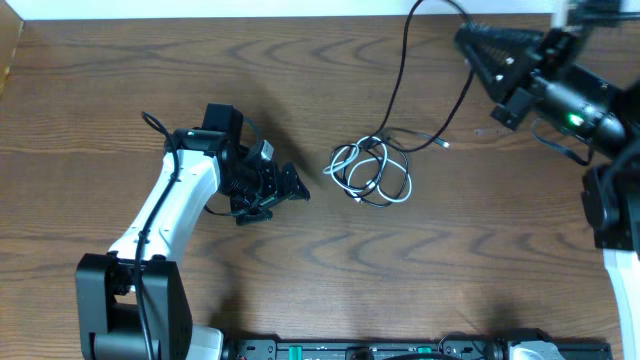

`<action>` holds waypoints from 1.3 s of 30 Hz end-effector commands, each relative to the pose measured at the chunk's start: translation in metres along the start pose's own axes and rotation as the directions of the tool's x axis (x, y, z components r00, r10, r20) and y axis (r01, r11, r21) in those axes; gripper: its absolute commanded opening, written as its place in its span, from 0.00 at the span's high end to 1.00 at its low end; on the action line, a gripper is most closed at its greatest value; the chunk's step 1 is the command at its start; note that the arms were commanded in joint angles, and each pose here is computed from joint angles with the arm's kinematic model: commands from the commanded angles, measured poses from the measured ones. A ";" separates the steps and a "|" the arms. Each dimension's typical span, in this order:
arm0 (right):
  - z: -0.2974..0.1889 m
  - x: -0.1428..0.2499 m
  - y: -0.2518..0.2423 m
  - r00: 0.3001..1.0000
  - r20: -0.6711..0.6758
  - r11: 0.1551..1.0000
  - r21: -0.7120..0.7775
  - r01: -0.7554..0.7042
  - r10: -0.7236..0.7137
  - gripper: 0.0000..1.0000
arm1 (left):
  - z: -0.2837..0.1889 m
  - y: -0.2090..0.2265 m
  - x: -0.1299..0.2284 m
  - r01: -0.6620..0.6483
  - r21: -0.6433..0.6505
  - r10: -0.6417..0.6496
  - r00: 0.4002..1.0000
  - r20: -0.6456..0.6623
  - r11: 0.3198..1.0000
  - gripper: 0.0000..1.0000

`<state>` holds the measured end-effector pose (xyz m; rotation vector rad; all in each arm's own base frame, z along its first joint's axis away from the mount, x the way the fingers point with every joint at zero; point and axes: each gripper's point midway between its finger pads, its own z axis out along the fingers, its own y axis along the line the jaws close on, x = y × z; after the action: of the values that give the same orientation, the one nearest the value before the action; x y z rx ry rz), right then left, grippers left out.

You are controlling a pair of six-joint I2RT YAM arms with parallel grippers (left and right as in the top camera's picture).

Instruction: Untangle cables

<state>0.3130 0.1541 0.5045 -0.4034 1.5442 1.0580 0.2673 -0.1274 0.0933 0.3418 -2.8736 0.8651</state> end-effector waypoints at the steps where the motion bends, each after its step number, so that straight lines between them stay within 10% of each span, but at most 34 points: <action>1: -0.006 -0.025 0.006 0.984 0.106 0.989 0.018 -0.144 0.141 0.99 | 0.000 0.000 -0.002 0.001 -0.006 -0.001 1.000 0.001 1.000 0.07; 14: -0.023 -0.088 0.056 0.884 0.266 0.912 -0.257 -0.319 0.384 0.99 | 0.000 -0.001 -0.004 -0.005 -0.003 0.005 1.000 0.009 1.000 0.07; 19: -0.001 -0.054 0.065 0.968 0.167 0.961 -0.234 -0.144 0.186 0.99 | 0.000 -0.001 -0.006 0.012 0.000 -0.012 1.000 0.017 1.000 0.07; 24: 0.016 -0.043 0.049 0.906 0.092 0.895 -0.230 -0.383 0.412 0.99 | 0.001 -0.002 -0.004 0.014 -0.001 -0.014 1.000 0.012 1.000 0.07; 31: -0.013 -0.045 0.129 0.991 0.132 0.851 -0.516 0.099 -0.035 0.99 | 0.008 -0.011 0.000 -0.026 -0.004 0.026 1.000 0.002 1.000 0.07; 37: 0.029 0.012 0.021 0.889 -0.073 0.885 -0.082 -0.457 0.452 0.99 | 0.012 -0.017 0.003 -0.051 -0.004 0.051 0.999 -0.003 0.999 0.07; 39: 0.024 -0.005 0.045 0.911 -0.080 0.887 -0.208 -0.412 0.404 0.99 | 0.012 -0.017 0.003 -0.051 -0.005 0.051 0.999 -0.004 0.999 0.07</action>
<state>0.2988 0.1997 0.5042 -0.2179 1.6920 1.5571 0.2674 -0.1483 0.0937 0.2600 -2.8937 0.8774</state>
